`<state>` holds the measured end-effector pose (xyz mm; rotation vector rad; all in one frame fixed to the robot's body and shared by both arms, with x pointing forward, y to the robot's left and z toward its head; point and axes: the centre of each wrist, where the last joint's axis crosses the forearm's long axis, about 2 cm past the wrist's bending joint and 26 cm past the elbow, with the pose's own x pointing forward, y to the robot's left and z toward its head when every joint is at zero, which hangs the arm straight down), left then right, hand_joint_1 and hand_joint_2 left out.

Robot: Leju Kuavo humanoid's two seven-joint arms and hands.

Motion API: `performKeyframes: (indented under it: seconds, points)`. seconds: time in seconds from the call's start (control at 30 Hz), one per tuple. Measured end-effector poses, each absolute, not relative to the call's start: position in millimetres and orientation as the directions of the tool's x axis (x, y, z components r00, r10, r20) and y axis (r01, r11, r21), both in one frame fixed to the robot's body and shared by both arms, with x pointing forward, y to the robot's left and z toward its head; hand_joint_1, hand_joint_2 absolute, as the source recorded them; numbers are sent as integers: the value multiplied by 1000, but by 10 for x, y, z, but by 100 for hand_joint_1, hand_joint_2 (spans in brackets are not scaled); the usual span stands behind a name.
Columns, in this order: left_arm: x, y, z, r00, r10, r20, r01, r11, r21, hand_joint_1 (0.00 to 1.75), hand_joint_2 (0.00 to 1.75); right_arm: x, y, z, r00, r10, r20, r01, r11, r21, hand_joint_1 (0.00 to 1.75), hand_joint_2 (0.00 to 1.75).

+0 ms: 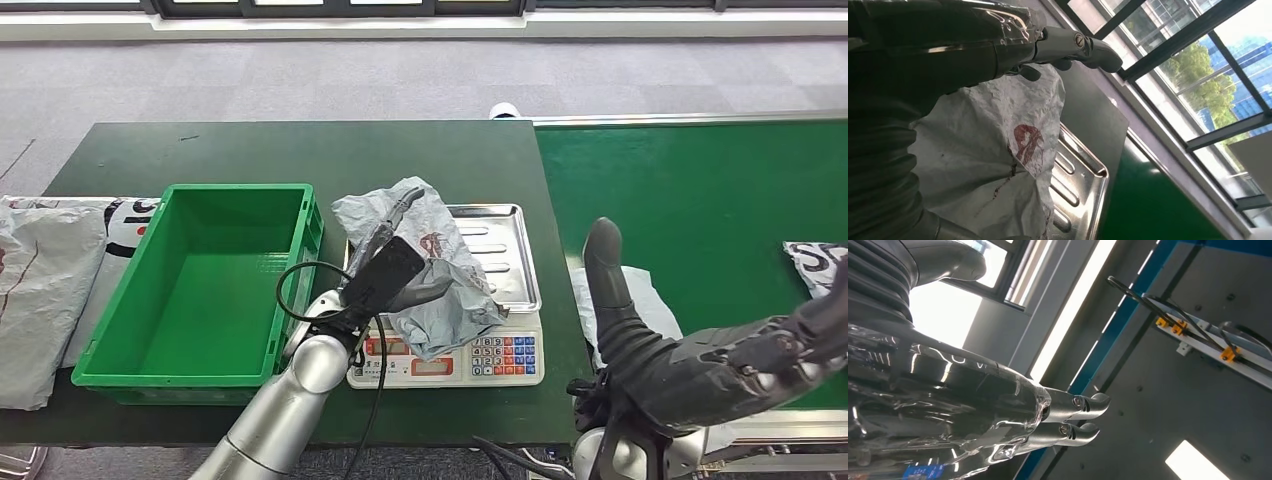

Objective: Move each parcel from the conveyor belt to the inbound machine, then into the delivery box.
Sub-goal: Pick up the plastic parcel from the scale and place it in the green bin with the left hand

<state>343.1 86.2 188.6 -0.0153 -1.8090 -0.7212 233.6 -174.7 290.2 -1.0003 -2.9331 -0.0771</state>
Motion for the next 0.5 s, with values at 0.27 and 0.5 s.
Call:
performKeyframes:
  seconds: [0.27, 0.5]
  points:
    - [3566, 698, 1781, -313, -422, 851, 412, 747, 522, 0, 175, 2391, -1650, 2941, -806, 589, 59, 592, 805, 42, 0, 175]
    - [3589, 672, 1744, -297, -439, 848, 426, 734, 529, 0, 175, 2402, -1634, 2931, -808, 586, 62, 589, 807, 38, 0, 175]
